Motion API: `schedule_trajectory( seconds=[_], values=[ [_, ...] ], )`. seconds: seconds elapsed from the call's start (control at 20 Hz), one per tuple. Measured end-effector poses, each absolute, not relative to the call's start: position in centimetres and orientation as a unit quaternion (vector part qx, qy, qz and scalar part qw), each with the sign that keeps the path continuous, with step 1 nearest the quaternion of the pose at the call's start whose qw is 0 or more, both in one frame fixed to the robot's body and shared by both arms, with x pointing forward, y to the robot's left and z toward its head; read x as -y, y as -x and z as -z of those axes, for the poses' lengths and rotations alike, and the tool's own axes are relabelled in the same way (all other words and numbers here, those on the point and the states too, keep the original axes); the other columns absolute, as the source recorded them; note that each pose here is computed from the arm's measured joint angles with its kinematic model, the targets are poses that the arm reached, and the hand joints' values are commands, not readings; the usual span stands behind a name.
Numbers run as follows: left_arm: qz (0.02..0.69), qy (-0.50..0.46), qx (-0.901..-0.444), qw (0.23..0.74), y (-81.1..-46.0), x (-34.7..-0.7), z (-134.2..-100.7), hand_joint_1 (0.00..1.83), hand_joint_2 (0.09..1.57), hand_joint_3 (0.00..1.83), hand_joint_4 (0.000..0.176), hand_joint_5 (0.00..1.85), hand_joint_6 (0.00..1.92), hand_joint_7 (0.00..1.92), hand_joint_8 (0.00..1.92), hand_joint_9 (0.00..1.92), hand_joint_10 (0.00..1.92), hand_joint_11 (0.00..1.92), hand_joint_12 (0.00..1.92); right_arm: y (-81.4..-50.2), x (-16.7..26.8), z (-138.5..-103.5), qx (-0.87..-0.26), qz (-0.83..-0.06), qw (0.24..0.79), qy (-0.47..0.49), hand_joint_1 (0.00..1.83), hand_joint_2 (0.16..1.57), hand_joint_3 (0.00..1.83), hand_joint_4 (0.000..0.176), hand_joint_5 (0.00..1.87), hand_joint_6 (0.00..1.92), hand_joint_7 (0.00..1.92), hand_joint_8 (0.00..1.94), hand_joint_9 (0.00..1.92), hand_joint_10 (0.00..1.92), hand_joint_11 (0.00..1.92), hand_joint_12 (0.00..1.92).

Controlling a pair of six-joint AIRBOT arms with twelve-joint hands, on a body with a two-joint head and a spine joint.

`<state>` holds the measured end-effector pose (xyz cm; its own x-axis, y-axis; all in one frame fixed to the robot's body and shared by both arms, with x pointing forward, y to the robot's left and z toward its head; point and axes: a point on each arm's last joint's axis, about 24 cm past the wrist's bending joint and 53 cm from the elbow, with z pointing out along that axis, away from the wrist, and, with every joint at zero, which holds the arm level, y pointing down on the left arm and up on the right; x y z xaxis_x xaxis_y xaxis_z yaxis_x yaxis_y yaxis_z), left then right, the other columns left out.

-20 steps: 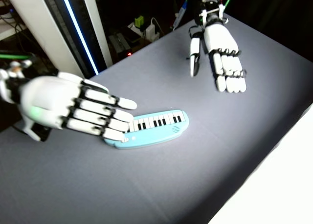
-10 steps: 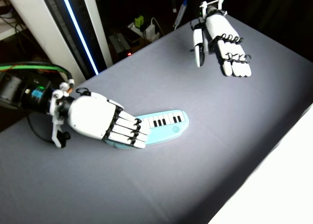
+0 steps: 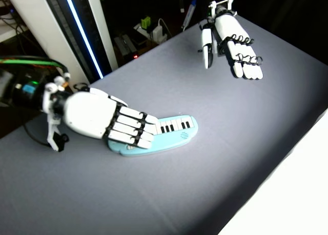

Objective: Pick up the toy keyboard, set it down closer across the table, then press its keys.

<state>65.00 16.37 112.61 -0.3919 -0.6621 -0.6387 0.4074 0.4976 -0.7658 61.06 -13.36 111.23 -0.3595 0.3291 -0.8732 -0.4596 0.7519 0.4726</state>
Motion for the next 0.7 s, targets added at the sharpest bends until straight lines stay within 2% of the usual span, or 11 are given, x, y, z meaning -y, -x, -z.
schedule_trajectory(
  seconds=[0.05, 0.1, 0.15, 0.25, 0.3, 0.4, 0.45, 0.55, 0.6, 0.7],
  values=[
    [0.492, 0.096, -0.674, 0.543, -65.0, -16.5, -112.5, 0.68, 1.44, 0.0, 0.005, 0.04, 0.0, 0.0, 0.0, 0.0, 0.0, 0.0, 0.0, -60.7, 13.4, -110.3, -0.756, -0.346, 0.554, 0.045, 0.05, 1.42, 0.0, 0.0, 0.26, 0.04, 0.0, 0.0, 0.0, 0.0, 0.0, 0.0],
    [0.491, 0.098, -0.674, 0.543, -65.0, -16.5, -112.5, 0.71, 1.43, 0.0, 0.0, 0.05, 0.01, 0.0, 0.0, 0.0, 0.0, 0.0, 0.0, -60.3, 13.4, -109.3, -0.766, -0.341, 0.543, 0.048, 0.01, 1.41, 0.0, 0.0, 0.4, 0.04, 0.02, 0.0, 0.0, 0.0, 0.0, 0.0],
    [0.491, 0.098, -0.673, 0.544, -65.0, -16.6, -112.6, 0.71, 1.43, 0.0, 0.0, 0.06, 0.01, 0.0, 0.0, 0.0, 0.0, 0.0, 0.0, -60.1, 13.5, -108.6, -0.774, -0.337, 0.534, 0.049, 0.0, 1.38, 0.0, 0.005, 0.45, 0.02, 0.02, 0.0, 0.0, 0.0, 0.0, 0.0],
    [0.493, 0.099, -0.671, 0.544, -65.0, -16.5, -112.7, 0.73, 1.42, 0.0, 0.0, 0.07, 0.01, 0.0, 0.0, 0.0, 0.0, 0.0, 0.0, -60.3, 13.6, -109.0, -0.769, -0.34, 0.539, 0.045, 0.0, 1.36, 0.0, 0.0, 0.62, 0.03, 0.12, 0.01, 0.0, 0.0, 0.0, 0.0],
    [0.495, 0.1, -0.67, 0.544, -64.9, -16.4, -112.8, 0.75, 1.42, 0.0, 0.0, 0.08, 0.01, 0.0, 0.0, 0.0, 0.0, 0.0, 0.0, -60.3, 13.6, -109.3, -0.765, -0.342, 0.544, 0.044, 0.0, 1.36, 0.0, 0.0, 0.57, 0.01, 0.11, 0.0, 0.0, 0.0, 0.0, 0.0],
    [0.496, 0.101, -0.669, 0.545, -64.7, -16.5, -112.8, 0.77, 1.41, 0.0, 0.0, 0.09, 0.01, 0.0, 0.0, 0.0, 0.0, 0.0, 0.0, -60.2, 13.7, -109.8, -0.762, -0.344, 0.547, 0.042, 0.0, 1.38, 0.01, 0.009, 0.35, 0.0, 0.01, 0.0, 0.0, 0.0, 0.0, 0.0],
    [0.496, 0.101, -0.668, 0.546, -64.7, -16.6, -112.9, 0.73, 1.41, 0.0, 0.0, 0.08, 0.0, 0.0, 0.0, 0.0, 0.0, 0.0, 0.0, -60.0, 13.8, -110.3, -0.76, -0.347, 0.549, 0.04, 0.0, 1.37, 0.0, 0.013, 0.1, 0.0, 0.0, 0.0, 0.0, 0.0, 0.0, 0.0],
    [0.501, 0.102, -0.656, 0.555, -64.6, -17.0, -113.9, 0.72, 1.42, 0.0, 0.0, 0.05, 0.0, 0.0, 0.0, 0.0, 0.0, 0.0, 0.0, -59.6, 14.4, -113.7, -0.728, -0.366, 0.578, 0.036, 0.0, 1.39, 0.01, 0.0, 0.0, 0.0, 0.0, 0.0, 0.0, 0.0, 0.0, 0.0],
    [0.504, 0.105, -0.65, 0.558, -64.2, -17.2, -114.3, 0.72, 1.42, 0.0, 0.0, 0.04, 0.0, 0.0, 0.0, 0.0, 0.0, 0.0, 0.0, -59.5, 14.9, -115.8, -0.706, -0.375, 0.6, 0.034, 0.0, 1.38, 0.0, 0.005, 0.0, 0.0, 0.0, 0.0, 0.0, 0.0, 0.0, 0.0],
    [0.508, 0.102, -0.644, 0.563, -63.5, -17.6, -114.6, 0.81, 1.4, 0.0, 0.0, 0.04, 0.0, 0.0, 0.0, 0.0, 0.0, 0.0, 0.0, -59.1, 15.5, -118.7, -0.671, -0.393, 0.628, 0.025, 0.0, 1.4, 0.01, 0.046, 0.0, 0.0, 0.0, 0.0, 0.0, 0.0, 0.0, 0.0]
  ],
)
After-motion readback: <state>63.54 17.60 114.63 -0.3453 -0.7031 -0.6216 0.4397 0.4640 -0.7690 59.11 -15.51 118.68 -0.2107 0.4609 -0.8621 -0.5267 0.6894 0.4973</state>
